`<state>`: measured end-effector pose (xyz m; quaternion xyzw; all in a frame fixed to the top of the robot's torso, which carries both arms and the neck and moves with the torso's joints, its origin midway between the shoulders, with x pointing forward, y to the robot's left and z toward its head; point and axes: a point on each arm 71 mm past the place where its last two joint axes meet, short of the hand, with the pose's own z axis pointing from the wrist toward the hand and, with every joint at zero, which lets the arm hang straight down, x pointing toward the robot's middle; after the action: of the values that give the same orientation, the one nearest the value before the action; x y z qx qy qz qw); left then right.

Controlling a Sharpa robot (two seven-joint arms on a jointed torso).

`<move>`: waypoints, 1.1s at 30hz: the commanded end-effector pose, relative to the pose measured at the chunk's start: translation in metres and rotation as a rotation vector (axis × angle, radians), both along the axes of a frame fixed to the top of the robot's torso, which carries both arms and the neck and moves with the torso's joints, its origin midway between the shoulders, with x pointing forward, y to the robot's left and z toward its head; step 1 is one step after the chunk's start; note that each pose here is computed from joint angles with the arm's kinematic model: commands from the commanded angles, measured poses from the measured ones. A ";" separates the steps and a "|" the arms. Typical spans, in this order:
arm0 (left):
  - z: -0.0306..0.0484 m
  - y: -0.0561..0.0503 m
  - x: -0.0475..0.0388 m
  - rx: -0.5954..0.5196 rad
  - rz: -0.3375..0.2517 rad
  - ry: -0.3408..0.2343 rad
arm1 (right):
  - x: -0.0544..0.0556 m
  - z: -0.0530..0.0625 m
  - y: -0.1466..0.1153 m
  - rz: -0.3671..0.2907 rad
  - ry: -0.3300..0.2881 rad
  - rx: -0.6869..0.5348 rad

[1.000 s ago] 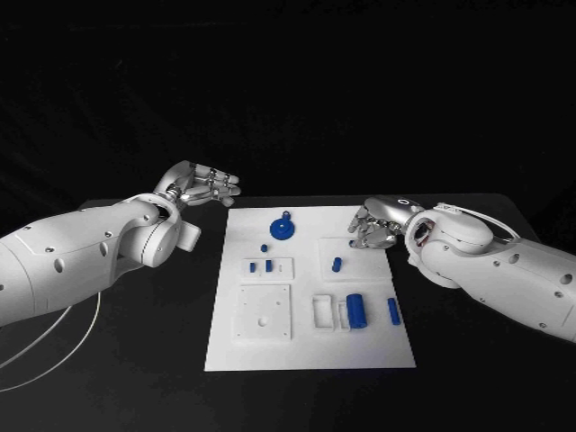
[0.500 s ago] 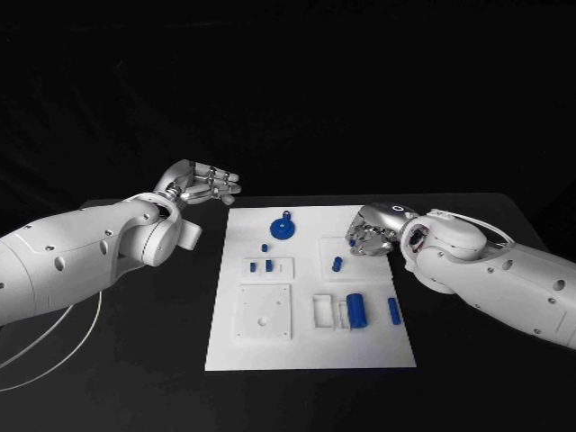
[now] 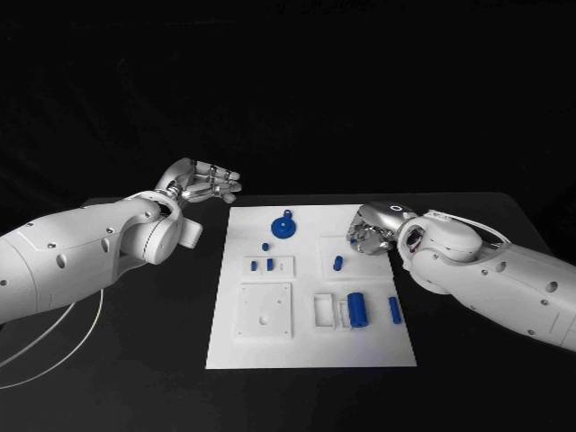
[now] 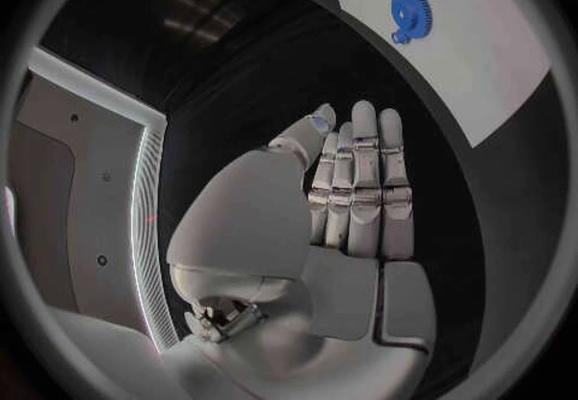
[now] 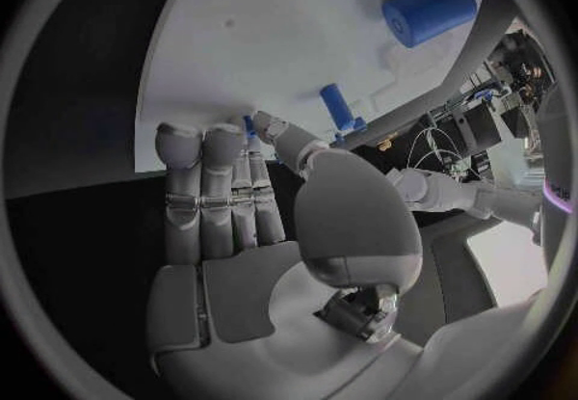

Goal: Assemble the parts on the task board

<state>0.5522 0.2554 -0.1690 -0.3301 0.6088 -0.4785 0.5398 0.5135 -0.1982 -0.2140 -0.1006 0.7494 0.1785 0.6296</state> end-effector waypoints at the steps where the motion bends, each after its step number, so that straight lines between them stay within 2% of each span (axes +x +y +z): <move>1: 0.0014 -0.001 0.0008 -0.012 -0.005 -0.003 | -0.003 -0.005 0.005 0.002 -0.013 -0.036; 33: -0.0005 0.000 0.0024 -0.008 -0.001 0.020 | -0.007 -0.004 0.017 0.003 -0.052 -0.058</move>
<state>0.5544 0.2580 -0.1703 -0.3366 0.6115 -0.4722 0.5383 0.5094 -0.1867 -0.2146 -0.1135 0.7373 0.1535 0.6481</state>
